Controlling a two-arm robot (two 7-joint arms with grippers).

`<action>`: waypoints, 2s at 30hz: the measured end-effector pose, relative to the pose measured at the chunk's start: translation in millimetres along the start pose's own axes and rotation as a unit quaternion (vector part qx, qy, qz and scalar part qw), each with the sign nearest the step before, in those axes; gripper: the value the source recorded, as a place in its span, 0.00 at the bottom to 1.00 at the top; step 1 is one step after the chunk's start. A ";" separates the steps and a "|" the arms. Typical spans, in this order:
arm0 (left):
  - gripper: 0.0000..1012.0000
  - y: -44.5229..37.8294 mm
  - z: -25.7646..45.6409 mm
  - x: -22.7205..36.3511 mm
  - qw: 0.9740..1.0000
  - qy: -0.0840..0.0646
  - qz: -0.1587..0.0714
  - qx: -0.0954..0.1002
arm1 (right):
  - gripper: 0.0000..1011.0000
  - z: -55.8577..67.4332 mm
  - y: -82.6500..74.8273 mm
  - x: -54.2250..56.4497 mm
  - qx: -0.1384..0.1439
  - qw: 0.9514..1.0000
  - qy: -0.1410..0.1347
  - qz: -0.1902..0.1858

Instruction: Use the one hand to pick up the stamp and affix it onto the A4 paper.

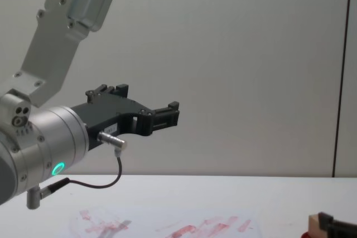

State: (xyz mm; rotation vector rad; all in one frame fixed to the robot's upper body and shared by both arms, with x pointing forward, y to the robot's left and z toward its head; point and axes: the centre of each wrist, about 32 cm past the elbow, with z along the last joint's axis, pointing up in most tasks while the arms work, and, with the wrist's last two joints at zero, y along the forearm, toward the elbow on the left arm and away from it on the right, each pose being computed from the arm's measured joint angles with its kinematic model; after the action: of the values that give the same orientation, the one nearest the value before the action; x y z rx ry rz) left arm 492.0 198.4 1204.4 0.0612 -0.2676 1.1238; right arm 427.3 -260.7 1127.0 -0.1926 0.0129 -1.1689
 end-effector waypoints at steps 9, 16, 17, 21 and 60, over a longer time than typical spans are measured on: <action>0.99 0.0 0.0 0.0 1.000 0.000 0.000 0.000 | 0.99 -8.8 7.1 -4.9 -0.015 1.000 0.012 0.008; 0.99 0.0 0.0 0.0 1.000 0.000 0.000 0.000 | 0.95 -13.0 13.3 -7.9 -0.025 0.999 0.022 0.011; 0.99 0.0 0.0 0.0 1.000 0.000 0.000 0.000 | 0.95 -13.4 14.0 -8.3 -0.026 0.999 0.023 0.011; 0.99 0.0 0.0 0.0 1.000 0.000 0.000 0.000 | 0.87 -14.8 17.6 -9.9 -0.029 0.999 0.028 0.012; 0.99 0.0 0.0 0.0 1.000 0.000 0.000 0.000 | 0.21 -4.7 38.0 -28.4 0.019 0.999 0.016 0.027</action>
State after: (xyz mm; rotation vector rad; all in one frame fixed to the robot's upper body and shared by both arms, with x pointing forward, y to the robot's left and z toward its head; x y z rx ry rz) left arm 492.0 198.4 1204.4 0.0612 -0.2675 1.1238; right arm 450.3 -221.1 1113.9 -0.1395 0.0251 -1.1167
